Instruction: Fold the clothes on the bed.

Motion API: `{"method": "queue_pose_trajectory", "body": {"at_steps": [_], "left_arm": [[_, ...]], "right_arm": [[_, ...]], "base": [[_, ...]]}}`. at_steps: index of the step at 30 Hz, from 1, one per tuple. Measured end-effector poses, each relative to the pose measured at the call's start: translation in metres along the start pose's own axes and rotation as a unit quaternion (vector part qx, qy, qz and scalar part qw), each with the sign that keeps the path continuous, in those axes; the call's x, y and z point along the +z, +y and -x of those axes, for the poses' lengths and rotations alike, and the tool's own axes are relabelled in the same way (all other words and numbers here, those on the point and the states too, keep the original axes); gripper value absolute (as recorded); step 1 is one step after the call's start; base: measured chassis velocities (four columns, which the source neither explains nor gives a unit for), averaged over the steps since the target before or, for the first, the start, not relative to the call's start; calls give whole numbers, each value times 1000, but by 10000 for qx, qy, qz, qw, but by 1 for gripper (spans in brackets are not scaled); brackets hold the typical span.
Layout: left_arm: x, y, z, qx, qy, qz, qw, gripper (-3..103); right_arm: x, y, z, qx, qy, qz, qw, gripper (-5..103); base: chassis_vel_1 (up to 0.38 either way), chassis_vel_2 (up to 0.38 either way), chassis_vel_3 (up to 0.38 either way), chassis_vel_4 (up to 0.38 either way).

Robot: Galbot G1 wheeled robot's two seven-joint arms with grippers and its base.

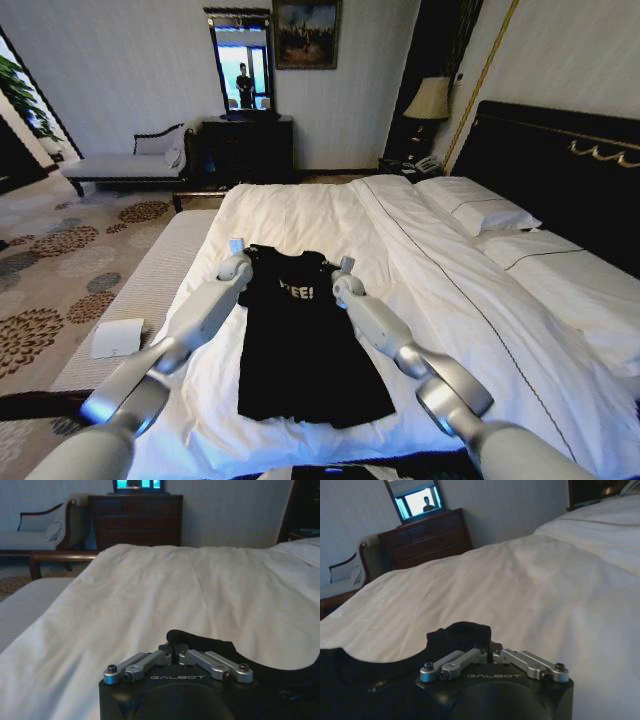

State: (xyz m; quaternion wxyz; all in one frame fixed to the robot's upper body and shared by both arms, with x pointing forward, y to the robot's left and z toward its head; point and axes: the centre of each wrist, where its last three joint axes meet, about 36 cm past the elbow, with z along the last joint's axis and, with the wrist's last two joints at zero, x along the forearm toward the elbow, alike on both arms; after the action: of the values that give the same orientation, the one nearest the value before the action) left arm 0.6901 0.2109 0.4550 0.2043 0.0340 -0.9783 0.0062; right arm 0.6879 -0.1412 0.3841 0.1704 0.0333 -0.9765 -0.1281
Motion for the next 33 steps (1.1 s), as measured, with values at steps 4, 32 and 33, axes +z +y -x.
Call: {"method": "queue_pose_trajectory", "body": {"at_steps": [4,32,33], "left_arm": [[9,1,1,-30,28,46,10000,1],[17,40,-30,-289,277,178,9990,75],[17,40,-30,-289,277,178,9990,75]], "right_arm": [[3,2,5,-4,-47,-104,9999,0],[11,-7,-11,-129,-91,-196,9997,73],[11,-7,-11,-129,-91,-196,9997,73]], "base": [[0,0,0,0],[0,0,0,0],[0,0,0,0]]}}
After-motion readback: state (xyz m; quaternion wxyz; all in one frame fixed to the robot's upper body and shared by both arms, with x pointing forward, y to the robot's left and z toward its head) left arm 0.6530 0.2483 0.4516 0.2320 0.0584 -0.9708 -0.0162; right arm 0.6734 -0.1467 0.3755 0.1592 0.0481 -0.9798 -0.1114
